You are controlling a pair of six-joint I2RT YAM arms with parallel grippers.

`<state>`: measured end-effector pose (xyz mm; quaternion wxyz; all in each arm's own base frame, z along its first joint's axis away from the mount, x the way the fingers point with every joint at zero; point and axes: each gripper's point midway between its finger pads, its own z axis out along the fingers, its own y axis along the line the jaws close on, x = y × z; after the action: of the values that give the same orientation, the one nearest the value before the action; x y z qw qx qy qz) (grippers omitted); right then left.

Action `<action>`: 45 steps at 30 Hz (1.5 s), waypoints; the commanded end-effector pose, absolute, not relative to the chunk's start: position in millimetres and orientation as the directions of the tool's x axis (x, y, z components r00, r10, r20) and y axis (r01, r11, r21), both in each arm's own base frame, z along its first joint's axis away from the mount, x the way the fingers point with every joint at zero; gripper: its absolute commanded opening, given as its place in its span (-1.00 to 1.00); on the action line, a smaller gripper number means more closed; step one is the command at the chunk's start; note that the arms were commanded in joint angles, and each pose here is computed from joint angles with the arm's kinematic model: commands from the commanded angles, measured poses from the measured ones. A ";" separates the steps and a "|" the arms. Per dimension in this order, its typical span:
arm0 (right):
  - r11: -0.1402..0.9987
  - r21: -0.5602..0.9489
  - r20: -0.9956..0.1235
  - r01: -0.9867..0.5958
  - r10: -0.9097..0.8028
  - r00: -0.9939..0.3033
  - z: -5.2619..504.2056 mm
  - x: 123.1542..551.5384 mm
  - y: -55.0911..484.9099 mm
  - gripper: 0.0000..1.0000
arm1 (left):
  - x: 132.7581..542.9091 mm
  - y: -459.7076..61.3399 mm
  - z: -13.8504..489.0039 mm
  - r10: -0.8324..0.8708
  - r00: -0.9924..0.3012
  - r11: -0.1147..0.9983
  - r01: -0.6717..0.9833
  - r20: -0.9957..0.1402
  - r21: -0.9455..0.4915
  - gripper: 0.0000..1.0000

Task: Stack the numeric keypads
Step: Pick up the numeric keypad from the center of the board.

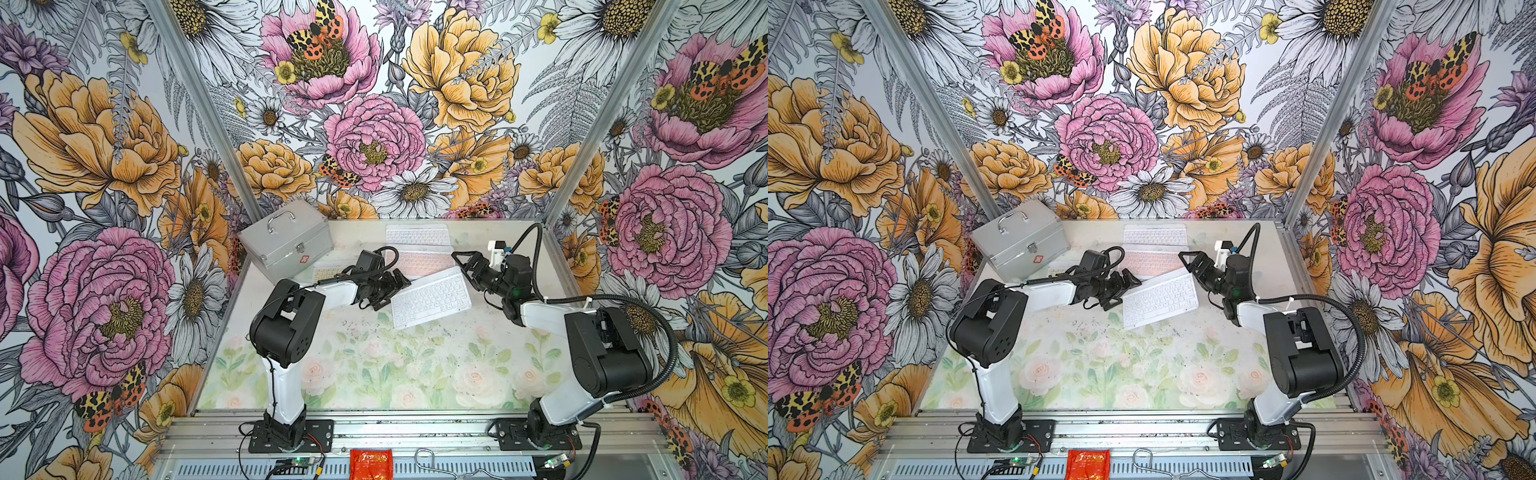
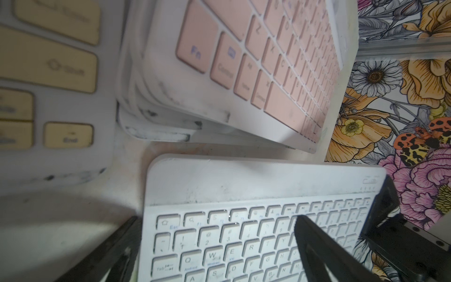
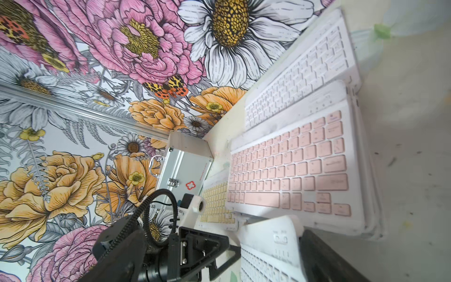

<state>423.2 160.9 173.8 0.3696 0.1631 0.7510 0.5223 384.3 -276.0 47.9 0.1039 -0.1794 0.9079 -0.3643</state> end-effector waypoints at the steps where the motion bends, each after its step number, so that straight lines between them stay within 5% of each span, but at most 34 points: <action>1: 0.304 0.943 -0.299 -0.133 0.603 -0.740 177.6 403.9 191.0 0.98 | 370.0 -293.2 46.8 -0.372 -0.928 0.635 -0.246 -0.011 -0.732 0.98; 27: 0.228 0.973 -0.171 0.026 0.798 -0.579 178.7 405.7 166.3 0.87 | 366.8 -294.5 48.0 -0.399 -0.917 0.610 -0.257 -0.010 -0.749 0.98; 45: 0.162 0.983 -0.178 -0.083 0.772 -0.610 203.8 406.7 194.1 0.84 | 366.7 -294.9 53.5 -0.405 -0.914 0.603 -0.252 -0.019 -0.757 0.98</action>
<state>417.8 163.9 207.6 0.4075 0.2786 0.6596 0.5668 381.2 -280.2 49.3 0.1133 -0.1985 0.8931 -0.3874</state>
